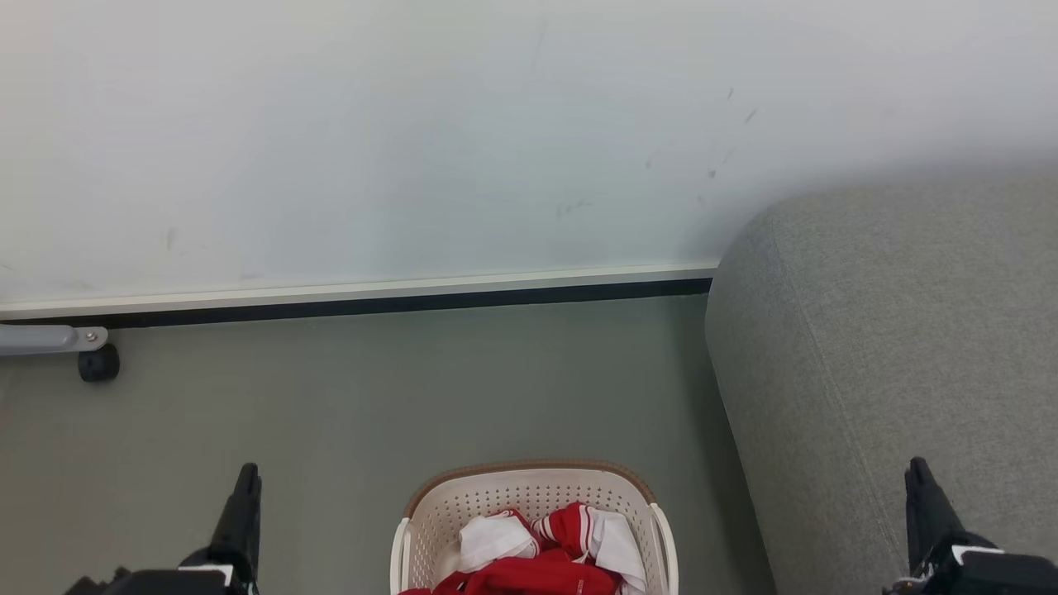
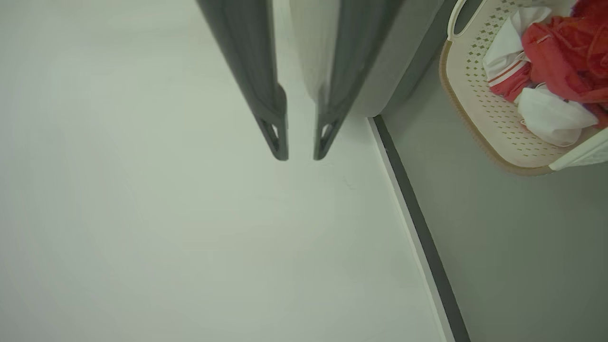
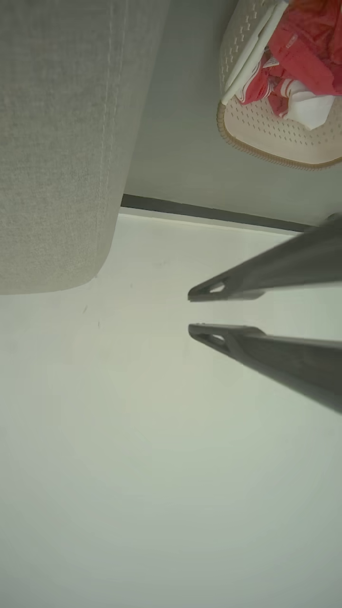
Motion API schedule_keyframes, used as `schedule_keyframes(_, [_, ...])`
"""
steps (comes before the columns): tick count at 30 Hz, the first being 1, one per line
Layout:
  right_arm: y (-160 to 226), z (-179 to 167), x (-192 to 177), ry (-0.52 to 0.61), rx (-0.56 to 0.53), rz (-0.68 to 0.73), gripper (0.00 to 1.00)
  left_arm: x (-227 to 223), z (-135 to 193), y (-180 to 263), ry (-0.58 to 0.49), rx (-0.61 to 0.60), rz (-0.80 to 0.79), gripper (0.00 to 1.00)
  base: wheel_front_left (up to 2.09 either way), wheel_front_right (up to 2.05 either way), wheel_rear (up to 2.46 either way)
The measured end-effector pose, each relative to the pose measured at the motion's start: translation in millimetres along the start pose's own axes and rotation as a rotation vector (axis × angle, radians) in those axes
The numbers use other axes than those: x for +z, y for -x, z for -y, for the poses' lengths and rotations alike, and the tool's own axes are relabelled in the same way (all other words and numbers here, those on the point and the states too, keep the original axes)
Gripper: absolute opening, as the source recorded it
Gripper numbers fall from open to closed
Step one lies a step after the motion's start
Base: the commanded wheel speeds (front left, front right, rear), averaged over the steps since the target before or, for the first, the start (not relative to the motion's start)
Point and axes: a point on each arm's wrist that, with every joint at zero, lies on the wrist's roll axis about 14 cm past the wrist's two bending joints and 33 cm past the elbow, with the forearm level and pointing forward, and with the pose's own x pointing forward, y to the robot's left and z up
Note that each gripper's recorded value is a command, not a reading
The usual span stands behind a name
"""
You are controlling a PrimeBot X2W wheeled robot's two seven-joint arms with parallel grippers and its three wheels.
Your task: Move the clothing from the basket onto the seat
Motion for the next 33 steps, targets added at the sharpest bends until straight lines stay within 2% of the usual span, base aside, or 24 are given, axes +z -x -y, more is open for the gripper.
schedule_keyframes(1, [2.9, 7.8, -1.0, -0.004, -0.022, -0.001, 0.0, -0.7, -7.3, 2.9, 0.004, 0.021, 0.0, 0.0, 0.0, 0.0, 0.0])
schedule_keyframes(2, [2.9, 7.8, -1.0, -0.004, -0.022, -0.001, 1.0, -0.7, -7.3, 2.9, 0.004, 0.021, 0.0, 1.0, 0.0, 0.0, 0.0])
schedule_keyframes(3, [9.0, 21.5, -3.2, -0.013, -0.061, -0.002, 1.0, -2.3, -21.2, 9.0, 0.011, 0.061, 0.0, 1.0, 0.0, 0.0, 0.0])
schedule_keyframes(5, [11.7, 27.0, -4.6, -0.014, -0.078, -0.001, 1.0, -4.2, -25.9, 11.5, 0.011, 0.074, -0.004, 1.0, 0.0, 0.0, 0.0])
schedule_keyframes(14, [10.6, 23.8, -7.6, 0.003, -0.069, 0.006, 1.0, -9.4, -22.4, 10.3, -0.01, 0.064, -0.002, 1.0, 0.0, 0.0, 0.0])
schedule_keyframes(20, [9.7, 20.3, -8.0, 0.039, -0.067, 0.012, 1.0, -12.3, -18.8, 9.0, -0.067, 0.06, -0.006, 1.0, 0.0, 0.0, 0.0])
schedule_keyframes(25, [8.7, 16.6, -10.3, 0.114, -0.069, 0.01, 1.0, -13.9, -14.7, 7.7, -0.137, 0.058, -0.005, 1.0, 0.0, 0.0, 0.0])
schedule_keyframes(33, [7.2, 10.3, -22.7, 0.294, -0.061, -0.022, 1.0, -23.7, -8.0, 5.4, -0.3, 0.05, -0.029, 1.0, 0.0, 0.0, 0.0])
